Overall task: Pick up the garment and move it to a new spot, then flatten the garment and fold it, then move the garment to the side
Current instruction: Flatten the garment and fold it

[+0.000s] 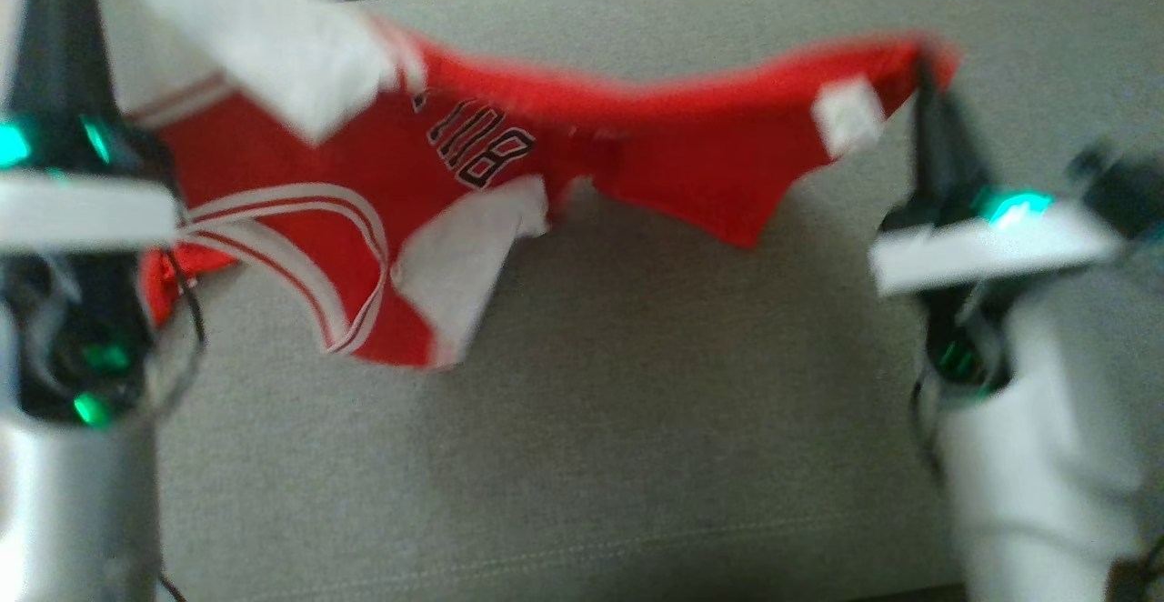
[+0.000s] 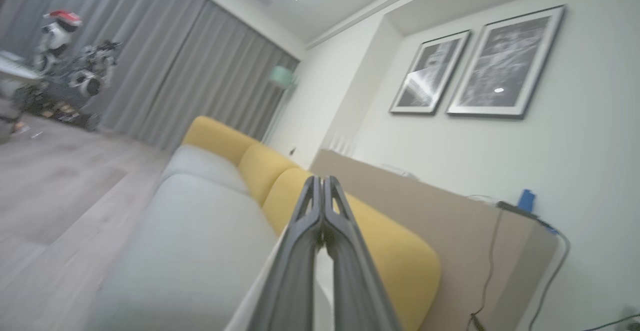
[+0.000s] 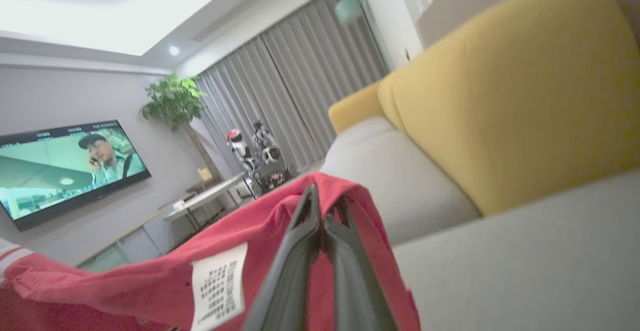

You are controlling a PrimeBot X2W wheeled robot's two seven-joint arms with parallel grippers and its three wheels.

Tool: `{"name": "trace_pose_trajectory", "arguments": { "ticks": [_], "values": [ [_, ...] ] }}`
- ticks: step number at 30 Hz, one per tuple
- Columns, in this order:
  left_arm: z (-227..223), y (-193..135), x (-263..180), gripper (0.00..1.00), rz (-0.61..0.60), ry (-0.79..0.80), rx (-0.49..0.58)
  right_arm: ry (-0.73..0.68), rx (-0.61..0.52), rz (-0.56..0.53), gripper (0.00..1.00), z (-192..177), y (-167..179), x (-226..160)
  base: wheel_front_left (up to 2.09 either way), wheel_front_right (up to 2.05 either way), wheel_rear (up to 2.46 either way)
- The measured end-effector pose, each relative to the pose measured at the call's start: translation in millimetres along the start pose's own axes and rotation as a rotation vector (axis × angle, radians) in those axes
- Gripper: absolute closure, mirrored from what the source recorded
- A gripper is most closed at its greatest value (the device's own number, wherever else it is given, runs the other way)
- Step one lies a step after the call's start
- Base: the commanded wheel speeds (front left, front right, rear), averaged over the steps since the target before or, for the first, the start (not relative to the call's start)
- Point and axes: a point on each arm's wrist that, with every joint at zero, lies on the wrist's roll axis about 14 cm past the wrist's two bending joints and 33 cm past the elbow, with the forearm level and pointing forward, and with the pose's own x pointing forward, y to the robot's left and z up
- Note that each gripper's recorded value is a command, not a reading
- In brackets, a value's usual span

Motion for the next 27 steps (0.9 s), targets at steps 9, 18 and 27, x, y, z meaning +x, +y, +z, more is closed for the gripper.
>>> {"name": "trace_pose_trajectory", "arguments": {
  "ticks": [9,18,27],
  "values": [
    [66,-74,86,1.0,-0.247,-0.119,0.084,-0.101,-0.035,-0.002,1.0,123,-7,68,0.0,0.0,0.0],
    [16,-33,162,1.0,-0.188,0.02,0.237,-0.068,-0.114,-0.002,1.0,143,-7,142,0.0,0.0,0.0],
    [4,-4,234,1.0,-0.223,-0.18,0.351,-0.14,-0.232,-0.009,1.0,120,-25,220,0.0,0.0,0.0]
  ]
}}
